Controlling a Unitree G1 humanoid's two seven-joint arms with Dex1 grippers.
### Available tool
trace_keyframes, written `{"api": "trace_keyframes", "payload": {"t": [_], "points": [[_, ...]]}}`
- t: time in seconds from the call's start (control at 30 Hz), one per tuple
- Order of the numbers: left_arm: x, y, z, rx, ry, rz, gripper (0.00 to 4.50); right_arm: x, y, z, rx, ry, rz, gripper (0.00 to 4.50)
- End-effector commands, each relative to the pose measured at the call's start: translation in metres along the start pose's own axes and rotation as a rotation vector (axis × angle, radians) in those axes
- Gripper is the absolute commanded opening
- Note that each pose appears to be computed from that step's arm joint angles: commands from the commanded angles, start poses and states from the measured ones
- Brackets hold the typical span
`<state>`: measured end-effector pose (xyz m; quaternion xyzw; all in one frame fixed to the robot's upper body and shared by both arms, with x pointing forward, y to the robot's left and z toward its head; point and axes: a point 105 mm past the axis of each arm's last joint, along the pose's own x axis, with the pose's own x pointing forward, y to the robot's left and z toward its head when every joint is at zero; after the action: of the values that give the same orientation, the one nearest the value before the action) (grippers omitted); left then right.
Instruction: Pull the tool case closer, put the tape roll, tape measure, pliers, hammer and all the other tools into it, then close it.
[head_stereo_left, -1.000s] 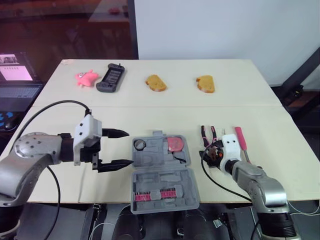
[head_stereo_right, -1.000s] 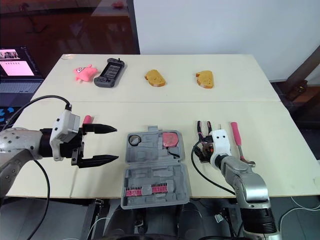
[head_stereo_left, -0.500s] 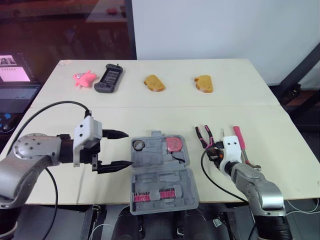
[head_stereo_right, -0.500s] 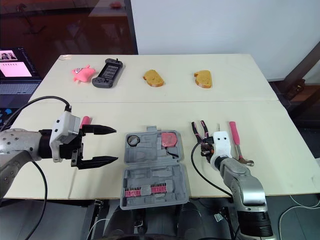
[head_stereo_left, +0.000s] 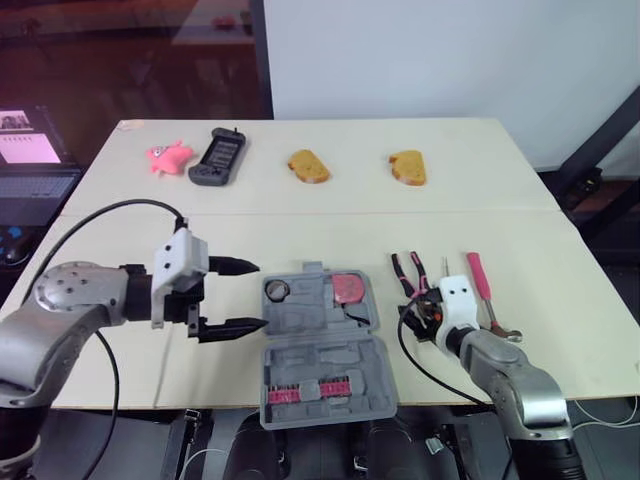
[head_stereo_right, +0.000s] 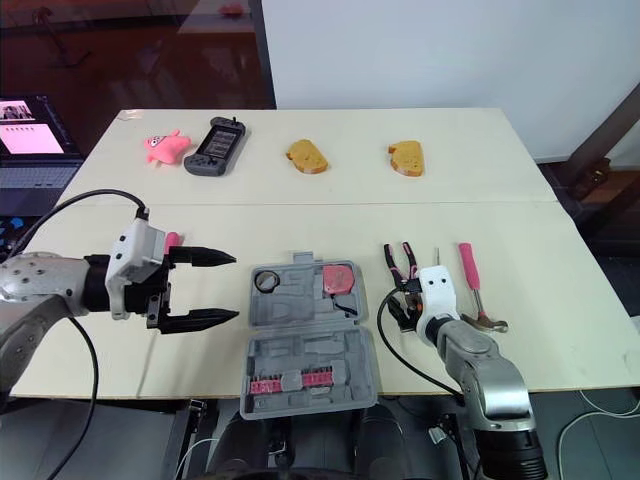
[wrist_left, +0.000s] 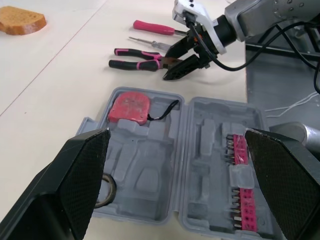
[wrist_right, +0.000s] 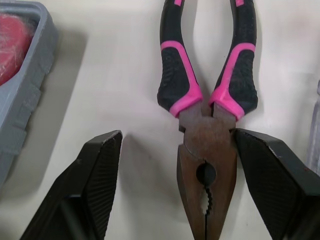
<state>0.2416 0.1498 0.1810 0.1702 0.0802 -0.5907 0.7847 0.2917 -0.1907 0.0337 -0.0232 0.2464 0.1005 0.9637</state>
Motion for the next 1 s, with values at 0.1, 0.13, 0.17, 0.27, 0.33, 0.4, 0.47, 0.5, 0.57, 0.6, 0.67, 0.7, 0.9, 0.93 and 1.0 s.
{"api": "trace_keyframes", "payload": {"t": [0.1,0.13,0.17,0.27,0.33,0.4,0.47,0.5,0.57,0.6,0.67,0.7,0.9,0.93,1.0], "points": [[0.000,0.001,0.009,0.048,-0.017,-0.001,4.50,-0.005,-0.008,-0.004,0.006,0.009,-0.037,3.84],[0.000,0.001,0.009,0.049,-0.016,-0.001,4.50,-0.005,-0.008,-0.005,0.008,0.009,-0.039,3.84],[0.000,0.001,0.009,0.049,-0.016,0.000,4.50,-0.005,-0.008,-0.005,0.012,0.006,-0.043,3.60],[0.000,0.001,0.009,0.049,-0.017,0.001,4.50,-0.004,-0.012,-0.005,0.020,-0.003,-0.060,2.62],[0.001,0.002,0.009,0.049,-0.018,0.001,4.50,-0.003,-0.014,-0.005,0.028,-0.013,-0.073,1.62],[0.001,0.002,0.009,0.049,-0.018,0.002,4.50,-0.002,-0.016,-0.004,0.038,-0.026,-0.080,0.95],[0.001,0.002,0.009,0.048,-0.018,0.003,4.50,-0.003,-0.015,-0.003,0.036,-0.031,-0.078,0.95],[0.001,0.002,0.009,0.047,-0.018,0.004,4.50,-0.003,-0.015,-0.002,0.034,-0.035,-0.077,0.95],[0.000,0.002,0.008,0.043,-0.018,0.007,4.50,-0.004,-0.015,0.002,0.029,-0.050,-0.072,0.95],[0.000,0.002,0.007,0.040,-0.020,0.010,4.50,-0.004,-0.016,0.005,0.027,-0.060,-0.070,0.95],[0.000,0.003,0.006,0.035,-0.020,0.014,4.50,-0.004,-0.018,0.012,0.022,-0.075,-0.068,0.95],[0.000,0.003,0.005,0.031,-0.023,0.018,4.50,-0.005,-0.019,0.018,0.007,-0.090,-0.059,0.95],[-0.001,0.002,0.000,0.024,-0.021,0.026,4.50,-0.004,-0.018,0.023,-0.039,-0.064,0.000,0.95],[-0.001,0.002,0.000,0.023,-0.022,0.027,4.50,-0.003,-0.016,0.019,-0.044,-0.046,0.018,0.95],[-0.001,0.001,-0.001,0.022,-0.023,0.028,4.50,-0.001,-0.008,0.011,-0.066,-0.012,0.052,0.95]]}}
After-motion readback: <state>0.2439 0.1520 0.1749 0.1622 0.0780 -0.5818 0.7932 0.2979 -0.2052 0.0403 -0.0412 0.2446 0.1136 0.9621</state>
